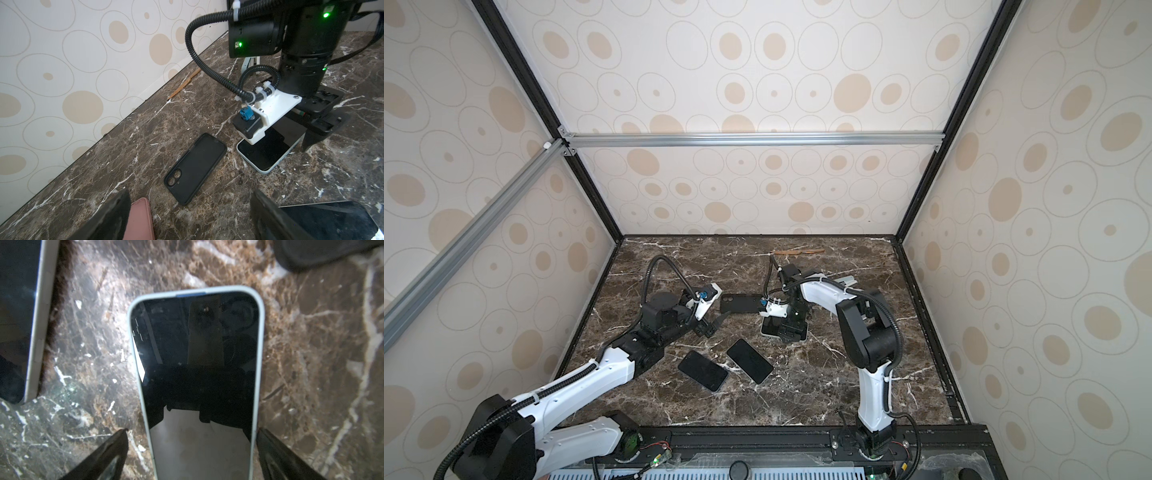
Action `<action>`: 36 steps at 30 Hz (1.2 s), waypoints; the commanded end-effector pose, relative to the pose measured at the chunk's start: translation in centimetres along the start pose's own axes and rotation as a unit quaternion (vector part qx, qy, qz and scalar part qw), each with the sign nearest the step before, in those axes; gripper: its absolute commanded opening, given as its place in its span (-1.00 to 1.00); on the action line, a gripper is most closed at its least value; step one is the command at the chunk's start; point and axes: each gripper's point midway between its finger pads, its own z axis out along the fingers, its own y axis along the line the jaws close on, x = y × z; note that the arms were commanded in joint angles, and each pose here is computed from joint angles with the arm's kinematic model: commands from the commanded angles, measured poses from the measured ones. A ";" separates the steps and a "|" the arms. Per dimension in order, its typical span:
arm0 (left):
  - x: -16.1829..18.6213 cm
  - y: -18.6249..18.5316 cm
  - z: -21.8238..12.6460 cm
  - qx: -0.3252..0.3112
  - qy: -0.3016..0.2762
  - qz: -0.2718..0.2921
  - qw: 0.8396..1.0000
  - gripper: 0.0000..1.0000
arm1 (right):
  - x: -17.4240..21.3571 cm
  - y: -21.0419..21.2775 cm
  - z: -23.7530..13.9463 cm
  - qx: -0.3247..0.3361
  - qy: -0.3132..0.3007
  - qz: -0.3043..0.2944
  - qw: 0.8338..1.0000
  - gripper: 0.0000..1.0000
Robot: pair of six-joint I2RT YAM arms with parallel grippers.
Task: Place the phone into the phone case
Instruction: 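Lower the right gripper over the cased phone and grasp it, then carry the cased phone with the right gripper beside the stapler and release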
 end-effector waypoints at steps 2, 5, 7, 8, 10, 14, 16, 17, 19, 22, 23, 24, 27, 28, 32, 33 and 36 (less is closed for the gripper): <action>-1.8 1.1 -0.6 -0.016 -0.017 0.018 1.000 0.80 | 0.4 0.5 0.6 -0.018 0.022 0.003 1.000 0.84; -2.0 1.2 -0.6 -0.016 -0.019 0.018 1.000 0.79 | 0.6 0.1 0.8 -0.006 0.032 0.007 0.999 0.78; -1.9 1.1 -0.6 -0.016 -0.018 0.020 1.000 0.79 | 0.7 -0.2 0.9 0.003 0.037 0.007 0.999 0.73; -1.9 1.2 -0.6 -0.017 -0.018 0.020 1.000 0.79 | 0.8 -0.4 1.0 0.010 0.041 0.006 0.999 0.70; -2.0 1.2 -0.7 -0.018 -0.018 0.021 0.999 0.78 | 1.0 -0.8 1.1 0.024 0.048 0.007 0.999 0.68; -2.0 1.5 -0.9 -0.025 -0.018 0.024 0.999 0.79 | 1.5 -1.2 1.2 0.047 0.065 0.019 0.997 0.67; -2.2 1.6 -1.0 -0.028 -0.021 0.025 0.999 0.78 | 1.8 -1.3 1.3 0.052 0.073 0.032 0.995 0.62; -2.3 1.6 -1.1 -0.029 -0.023 0.025 0.999 0.78 | 1.9 -1.4 1.2 0.056 0.076 0.042 0.995 0.59; -2.5 1.7 -1.2 -0.032 -0.026 0.025 0.999 0.78 | 2.4 -1.3 1.2 0.059 0.086 0.057 0.993 0.50; -2.7 1.8 -1.4 -0.034 -0.032 0.025 0.999 0.78 | 3.1 -1.4 1.0 0.071 0.099 0.076 0.990 0.37; -2.8 1.8 -1.5 -0.035 -0.034 0.025 0.998 0.78 | 3.2 -1.6 0.9 0.080 0.101 0.087 0.988 0.35; -2.9 1.9 -1.5 -0.036 -0.037 0.024 0.998 0.79 | 3.4 -1.8 0.8 0.090 0.102 0.097 0.986 0.33; -3.3 2.0 -1.8 -0.039 -0.044 0.024 0.998 0.79 | 3.9 -3.2 0.0 0.119 0.098 0.155 0.976 0.25; -3.4 2.0 -1.9 -0.041 -0.046 0.022 0.998 0.78 | 4.0 -3.7 -0.3 0.122 0.093 0.183 0.971 0.24; -3.8 2.2 -2.2 -0.045 -0.056 0.020 0.997 0.78 | 3.9 -6.1 -1.5 0.131 0.061 0.293 0.945 0.20; -3.9 2.2 -2.3 -0.045 -0.057 0.020 0.997 0.78 | 3.9 -6.6 -1.7 0.133 0.054 0.317 0.938 0.19; -4.2 2.3 -2.6 -0.048 -0.062 0.017 0.997 0.79 | 3.6 -8.4 -1.9 0.136 0.047 0.381 0.913 0.19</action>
